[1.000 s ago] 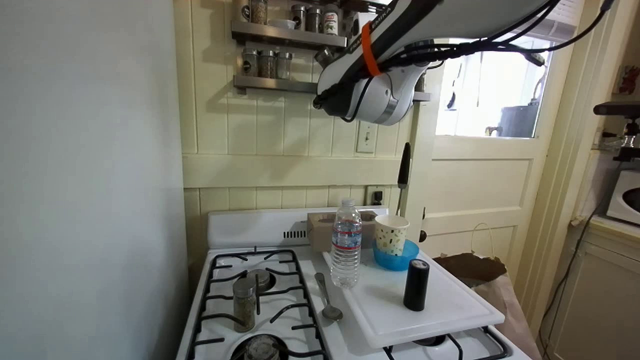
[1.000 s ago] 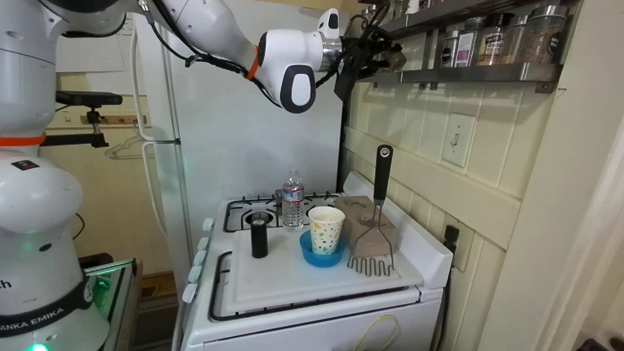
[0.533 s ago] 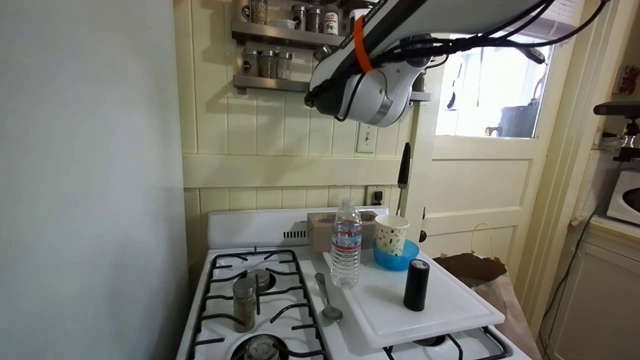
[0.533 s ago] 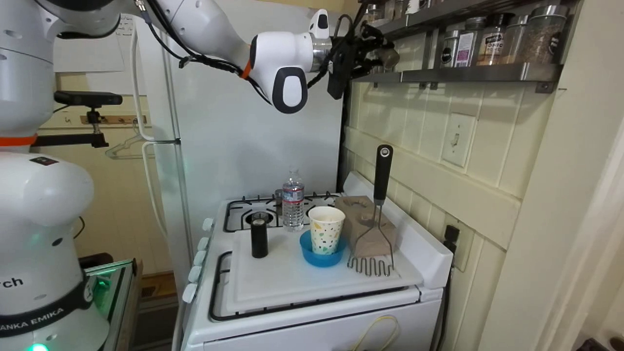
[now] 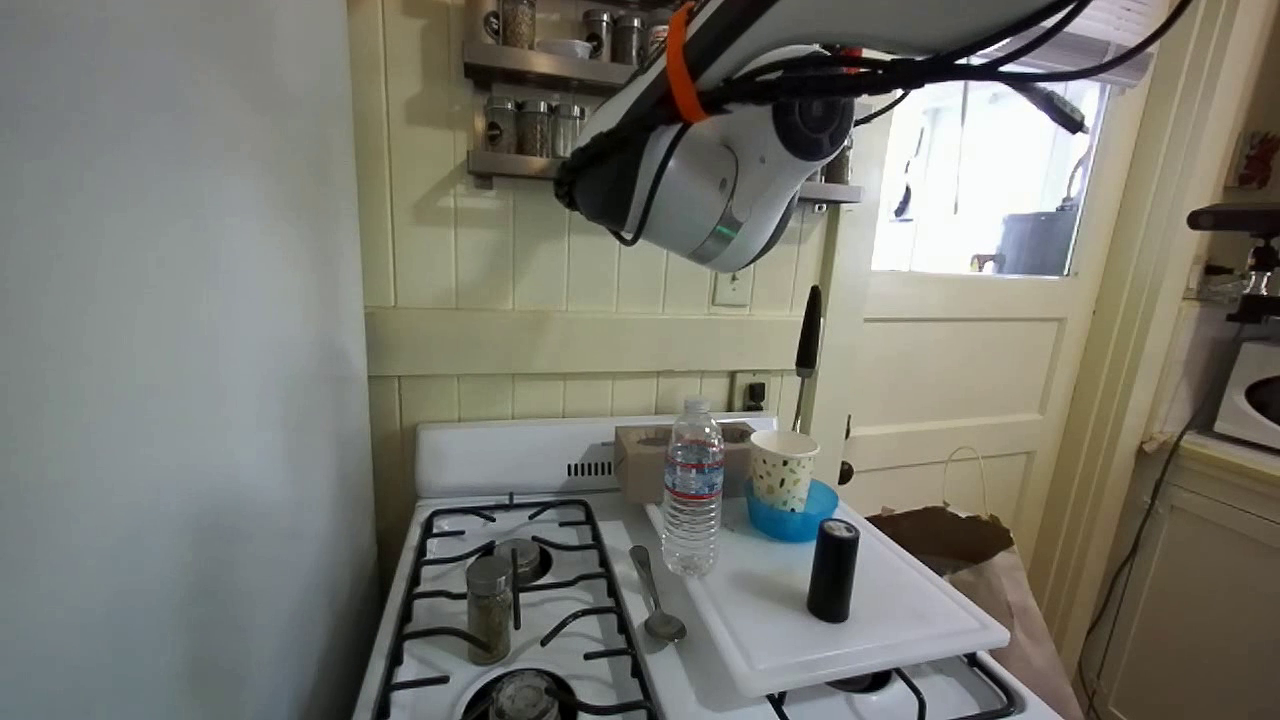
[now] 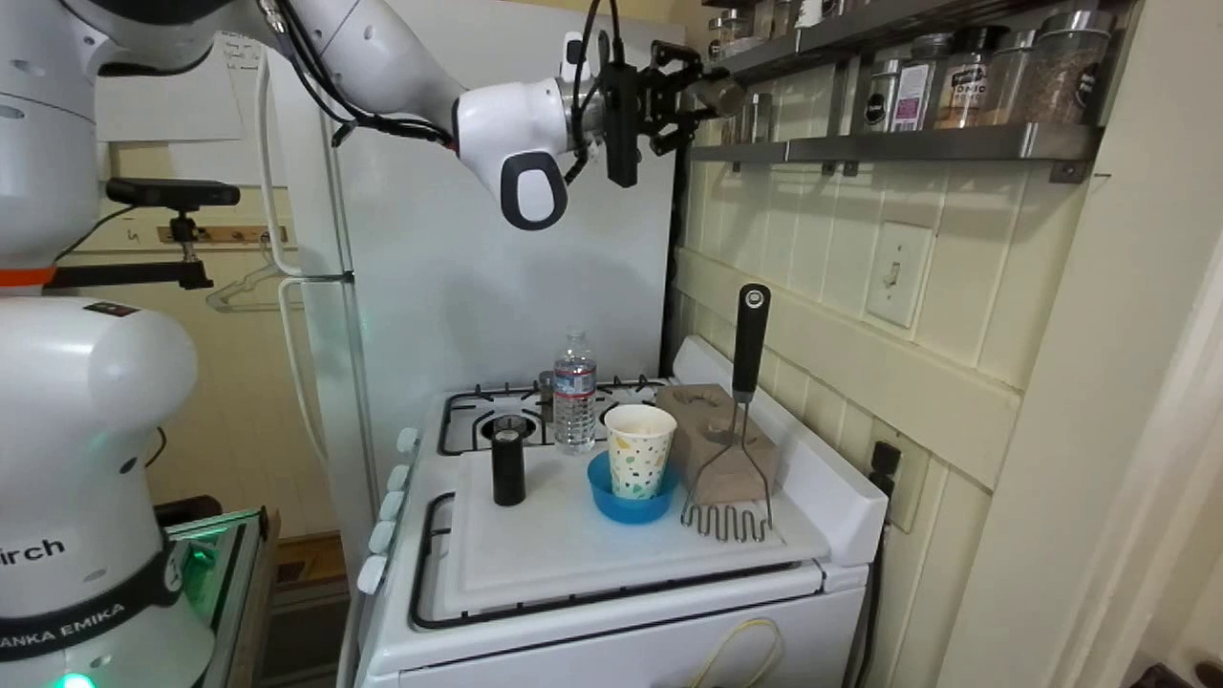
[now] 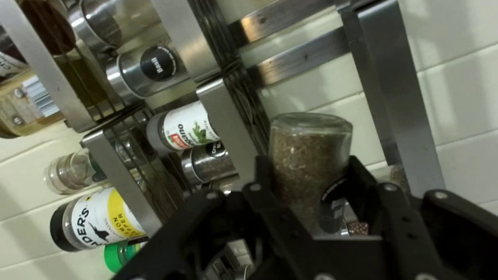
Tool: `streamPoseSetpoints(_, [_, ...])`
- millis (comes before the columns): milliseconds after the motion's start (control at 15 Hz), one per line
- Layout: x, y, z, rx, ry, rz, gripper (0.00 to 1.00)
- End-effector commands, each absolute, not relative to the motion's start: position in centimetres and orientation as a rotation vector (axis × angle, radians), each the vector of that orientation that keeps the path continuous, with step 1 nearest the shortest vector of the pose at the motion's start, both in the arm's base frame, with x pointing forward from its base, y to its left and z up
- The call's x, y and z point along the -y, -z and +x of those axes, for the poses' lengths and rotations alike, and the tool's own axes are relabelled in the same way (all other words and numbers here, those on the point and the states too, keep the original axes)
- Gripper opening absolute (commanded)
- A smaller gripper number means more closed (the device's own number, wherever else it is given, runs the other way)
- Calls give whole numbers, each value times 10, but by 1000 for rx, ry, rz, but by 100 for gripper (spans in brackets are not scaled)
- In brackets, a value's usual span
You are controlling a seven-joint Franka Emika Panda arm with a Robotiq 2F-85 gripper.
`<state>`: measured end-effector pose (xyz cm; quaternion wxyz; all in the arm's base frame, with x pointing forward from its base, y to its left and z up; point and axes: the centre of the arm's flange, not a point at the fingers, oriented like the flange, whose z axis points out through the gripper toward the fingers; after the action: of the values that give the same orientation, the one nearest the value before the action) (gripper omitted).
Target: Pick up one bottle from the shelf and put it on the stove
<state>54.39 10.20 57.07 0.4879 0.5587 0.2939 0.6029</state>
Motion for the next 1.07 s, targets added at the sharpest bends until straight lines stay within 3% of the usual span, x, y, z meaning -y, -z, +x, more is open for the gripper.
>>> streamPoseSetpoints(0, [-123,-572,510,-621,-1487,1401,25])
streamPoseSetpoints(533, [-147,-545,440,-244,-1825,1572,25])
streamPoseSetpoints(1000, [-119,-507,435,53,-2072,1773,25])
